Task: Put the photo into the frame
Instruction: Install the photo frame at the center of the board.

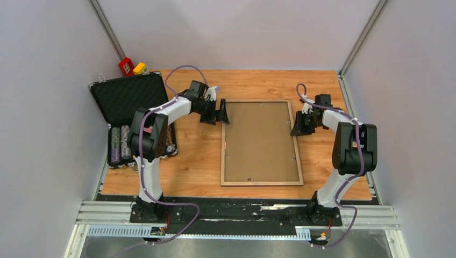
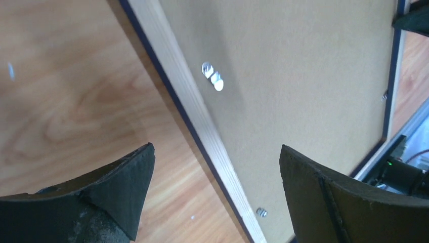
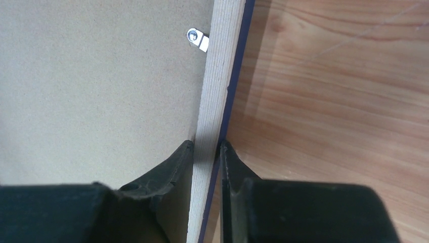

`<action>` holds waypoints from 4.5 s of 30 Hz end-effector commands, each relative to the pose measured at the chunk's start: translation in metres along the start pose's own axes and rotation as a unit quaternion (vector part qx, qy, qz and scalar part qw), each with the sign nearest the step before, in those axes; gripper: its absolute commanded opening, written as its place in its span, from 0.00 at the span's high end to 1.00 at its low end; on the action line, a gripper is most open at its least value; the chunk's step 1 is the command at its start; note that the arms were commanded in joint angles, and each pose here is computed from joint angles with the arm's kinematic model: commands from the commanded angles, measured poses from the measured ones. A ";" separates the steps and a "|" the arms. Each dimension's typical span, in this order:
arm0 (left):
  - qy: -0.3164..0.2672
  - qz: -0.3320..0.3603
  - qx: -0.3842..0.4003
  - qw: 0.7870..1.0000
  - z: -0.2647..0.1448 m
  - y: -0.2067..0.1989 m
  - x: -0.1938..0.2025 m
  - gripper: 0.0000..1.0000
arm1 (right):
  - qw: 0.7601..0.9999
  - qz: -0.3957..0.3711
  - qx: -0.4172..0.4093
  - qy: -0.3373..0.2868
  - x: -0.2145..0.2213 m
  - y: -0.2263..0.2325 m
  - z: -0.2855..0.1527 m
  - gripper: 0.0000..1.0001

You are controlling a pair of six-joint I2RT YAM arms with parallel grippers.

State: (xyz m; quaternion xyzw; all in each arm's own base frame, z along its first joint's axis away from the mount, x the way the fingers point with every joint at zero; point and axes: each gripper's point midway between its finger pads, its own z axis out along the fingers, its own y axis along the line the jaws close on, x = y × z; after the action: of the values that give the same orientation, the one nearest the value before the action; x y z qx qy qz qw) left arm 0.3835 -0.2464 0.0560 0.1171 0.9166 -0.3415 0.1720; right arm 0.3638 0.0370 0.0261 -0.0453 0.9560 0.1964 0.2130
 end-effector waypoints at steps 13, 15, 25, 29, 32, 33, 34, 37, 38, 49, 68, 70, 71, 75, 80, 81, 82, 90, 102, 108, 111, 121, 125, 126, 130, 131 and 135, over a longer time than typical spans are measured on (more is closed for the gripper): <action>-0.010 0.043 -0.123 0.991 0.030 0.019 -0.043 0.11 | 1.000 0.008 0.007 -0.004 0.010 -0.012 -0.011 0.98; -0.008 0.046 -0.122 0.991 0.033 0.015 -0.043 0.12 | 1.000 0.011 0.005 -0.002 0.011 -0.012 -0.009 0.98; -0.007 0.045 -0.138 0.989 0.048 0.007 -0.042 0.22 | 1.000 0.012 -0.002 -0.002 0.012 -0.010 -0.008 0.98; -0.005 0.049 -0.154 0.987 0.051 0.009 -0.039 0.27 | 1.000 0.014 -0.005 -0.003 0.012 -0.010 -0.008 0.97; -0.002 0.054 -0.159 0.986 0.054 0.008 -0.036 0.30 | 1.000 0.015 -0.008 -0.003 0.012 -0.010 -0.008 0.97; -0.001 0.055 -0.162 0.985 0.056 0.009 -0.035 0.30 | 1.000 0.015 -0.008 -0.003 0.012 -0.010 -0.008 0.97; 0.001 0.056 -0.162 0.985 0.058 0.008 -0.033 0.31 | 1.000 0.015 -0.009 -0.003 0.012 -0.010 -0.008 0.97; 0.004 0.057 -0.165 0.985 0.061 0.008 -0.030 0.31 | 1.000 0.015 -0.010 -0.004 0.012 -0.010 -0.009 0.97; 0.006 0.057 -0.165 0.985 0.063 0.009 -0.029 0.31 | 1.000 0.016 -0.011 -0.003 0.013 -0.009 -0.008 0.97; 0.008 0.066 -0.179 0.982 0.066 0.015 -0.027 0.37 | 1.000 0.017 -0.013 -0.003 0.013 -0.009 -0.009 0.97; 0.021 0.075 -0.189 0.979 0.072 0.023 -0.013 0.44 | 1.000 0.021 -0.016 -0.003 0.014 -0.010 -0.010 0.97; 0.023 0.079 -0.191 0.978 0.071 0.024 -0.012 0.44 | 1.000 0.021 -0.016 -0.003 0.014 -0.010 -0.009 0.97; 0.023 0.080 -0.193 0.978 0.071 0.024 -0.012 0.44 | 1.000 0.021 -0.016 -0.003 0.014 -0.010 -0.009 0.97; 0.026 0.090 -0.196 0.976 0.068 0.025 -0.009 0.45 | 1.000 0.021 -0.016 -0.003 0.014 -0.011 -0.009 0.97; 0.030 0.105 -0.197 0.974 0.063 0.025 -0.006 0.50 | 1.000 0.021 -0.015 -0.003 0.014 -0.011 -0.009 0.97; 0.031 0.106 -0.197 0.974 0.062 0.024 -0.005 0.51 | 1.000 0.021 -0.015 -0.003 0.014 -0.011 -0.009 0.97; 0.032 0.109 -0.197 0.974 0.061 0.024 -0.004 0.52 | 1.000 0.021 -0.015 -0.003 0.014 -0.011 -0.009 0.97; 0.030 0.118 -0.192 0.974 0.057 0.020 -0.007 0.59 | 1.000 0.022 -0.017 -0.004 0.014 -0.011 -0.010 0.97; 0.036 0.128 -0.185 0.974 0.054 0.018 -0.004 0.75 | 1.000 0.025 -0.018 -0.004 0.014 -0.011 -0.011 0.97; 0.037 0.130 -0.183 0.974 0.053 0.016 -0.004 0.80 | 0.999 0.027 -0.019 -0.004 0.014 -0.011 -0.011 0.97; 0.037 0.130 -0.182 0.974 0.053 0.016 -0.004 0.81 | 0.999 0.027 -0.019 -0.004 0.015 -0.011 -0.011 0.96; 0.032 0.135 -0.179 0.974 0.048 0.009 -0.011 0.65 | 0.999 0.029 -0.018 -0.005 0.013 -0.012 -0.011 0.97; 0.028 0.136 -0.176 0.975 0.043 0.004 -0.016 0.40 | 0.999 0.033 -0.017 -0.005 0.013 -0.012 -0.011 0.97; 0.025 0.136 -0.175 0.975 0.041 0.002 -0.018 0.37 | 0.999 0.033 -0.017 -0.004 0.013 -0.012 -0.010 0.97; 0.017 0.139 -0.171 0.975 0.035 -0.005 -0.024 0.18 | 0.999 0.033 -0.018 -0.004 0.013 -0.012 -0.011 0.97; 0.018 0.141 -0.168 0.976 0.034 -0.008 -0.024 0.13 | 0.999 0.033 -0.018 -0.005 0.013 -0.012 -0.011 0.97; 0.019 0.156 -0.145 0.977 0.024 -0.021 -0.023 0.05 | 0.999 0.034 -0.017 -0.004 0.013 -0.013 -0.010 0.97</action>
State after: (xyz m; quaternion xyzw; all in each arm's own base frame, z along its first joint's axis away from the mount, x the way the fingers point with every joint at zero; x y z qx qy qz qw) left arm 0.4185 -0.2803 0.0326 0.2154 0.9367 -0.1570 0.2269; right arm 0.3513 0.0245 0.0261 -0.0199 0.9526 0.2168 0.2127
